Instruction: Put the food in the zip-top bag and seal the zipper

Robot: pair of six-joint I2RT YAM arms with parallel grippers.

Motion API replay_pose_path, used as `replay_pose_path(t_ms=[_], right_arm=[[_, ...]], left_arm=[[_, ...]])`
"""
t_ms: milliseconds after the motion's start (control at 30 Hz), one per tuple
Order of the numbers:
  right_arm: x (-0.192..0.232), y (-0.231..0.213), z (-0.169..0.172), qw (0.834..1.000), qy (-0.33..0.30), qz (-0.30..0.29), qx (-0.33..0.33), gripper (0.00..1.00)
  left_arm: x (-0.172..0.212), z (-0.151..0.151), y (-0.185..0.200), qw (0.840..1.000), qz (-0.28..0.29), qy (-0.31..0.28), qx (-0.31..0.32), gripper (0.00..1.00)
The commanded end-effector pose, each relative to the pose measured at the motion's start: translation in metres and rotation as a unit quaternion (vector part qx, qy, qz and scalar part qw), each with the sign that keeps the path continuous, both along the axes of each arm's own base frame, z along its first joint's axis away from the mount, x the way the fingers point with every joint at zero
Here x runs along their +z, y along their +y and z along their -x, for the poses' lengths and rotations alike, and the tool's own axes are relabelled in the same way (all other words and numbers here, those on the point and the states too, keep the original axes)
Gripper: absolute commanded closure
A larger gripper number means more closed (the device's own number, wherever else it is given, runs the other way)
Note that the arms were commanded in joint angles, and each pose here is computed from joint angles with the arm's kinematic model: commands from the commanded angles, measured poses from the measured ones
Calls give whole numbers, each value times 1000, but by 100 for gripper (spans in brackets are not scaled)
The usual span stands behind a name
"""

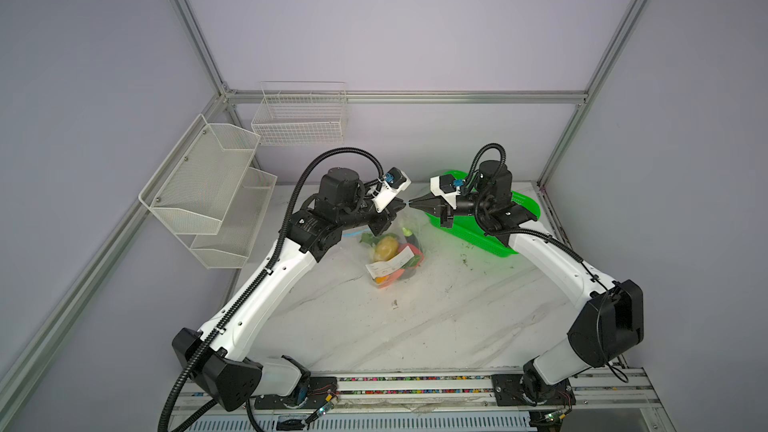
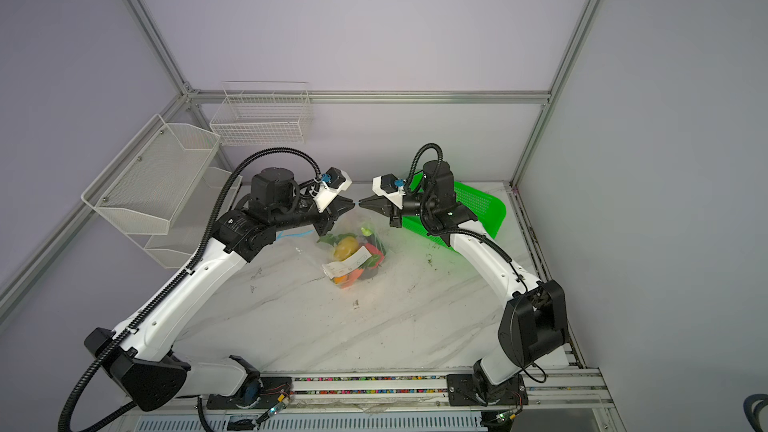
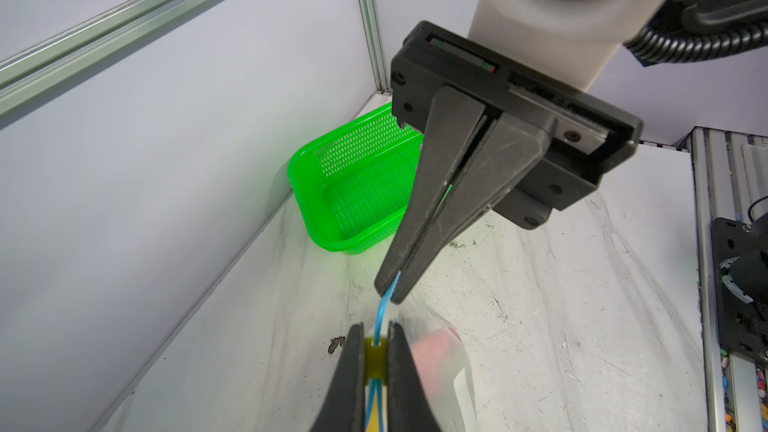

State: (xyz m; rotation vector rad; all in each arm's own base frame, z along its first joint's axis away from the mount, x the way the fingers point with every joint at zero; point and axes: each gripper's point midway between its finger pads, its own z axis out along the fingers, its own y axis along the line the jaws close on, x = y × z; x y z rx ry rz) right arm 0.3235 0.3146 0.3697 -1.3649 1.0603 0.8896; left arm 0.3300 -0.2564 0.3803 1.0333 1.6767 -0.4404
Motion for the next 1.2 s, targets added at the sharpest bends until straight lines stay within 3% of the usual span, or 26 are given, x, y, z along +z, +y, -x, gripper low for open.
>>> replay_pose_path(t_ms=[0, 667, 1167], right_arm=[[27, -6, 9, 999, -37, -16, 4, 100], [31, -8, 2, 999, -41, -16, -15, 100], [28, -10, -8, 998, -41, -11, -36, 100]], left_arm=[[4, 6, 15, 1000, 4, -7, 27, 92], [-7, 22, 39, 998, -15, 14, 65, 93], [-38, 30, 53, 993, -39, 55, 95, 97]])
